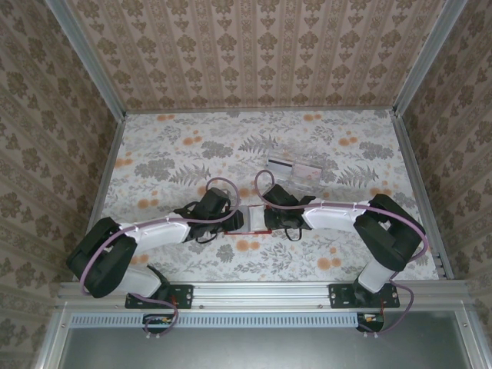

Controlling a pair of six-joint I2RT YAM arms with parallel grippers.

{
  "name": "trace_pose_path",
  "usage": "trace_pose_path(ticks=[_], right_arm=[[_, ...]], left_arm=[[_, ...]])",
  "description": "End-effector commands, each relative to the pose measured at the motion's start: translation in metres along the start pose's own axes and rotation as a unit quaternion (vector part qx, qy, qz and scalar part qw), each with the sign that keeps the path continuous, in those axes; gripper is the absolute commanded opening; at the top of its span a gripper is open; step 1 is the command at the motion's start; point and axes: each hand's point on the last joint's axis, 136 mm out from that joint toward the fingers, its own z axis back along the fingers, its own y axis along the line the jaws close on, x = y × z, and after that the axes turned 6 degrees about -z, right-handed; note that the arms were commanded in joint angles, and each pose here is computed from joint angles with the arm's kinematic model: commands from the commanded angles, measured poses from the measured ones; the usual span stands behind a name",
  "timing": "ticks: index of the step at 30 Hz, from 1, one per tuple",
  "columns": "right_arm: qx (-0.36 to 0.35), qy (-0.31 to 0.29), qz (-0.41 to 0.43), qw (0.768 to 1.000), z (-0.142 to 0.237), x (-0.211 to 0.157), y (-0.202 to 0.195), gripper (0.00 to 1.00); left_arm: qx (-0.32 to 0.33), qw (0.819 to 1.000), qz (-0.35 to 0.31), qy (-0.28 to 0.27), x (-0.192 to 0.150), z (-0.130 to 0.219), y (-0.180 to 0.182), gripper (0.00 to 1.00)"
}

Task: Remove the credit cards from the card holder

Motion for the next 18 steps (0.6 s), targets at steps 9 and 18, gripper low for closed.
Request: trace_pose_path(ticks=[9, 18], right_arm=[[-0.003, 0.026, -0.001, 1.000, -0.007, -0.013, -0.005, 0.23], [-0.002, 0.027, 0.001, 1.000, -0.007, -0.013, -0.004, 0.24]], left_arm=[[0.001, 1.000, -0.020, -0.006, 0.007, 0.003, -0.010, 0.51], [0.002, 0.999, -0.035, -0.014, 0.012, 0.009, -0.017, 0.51]])
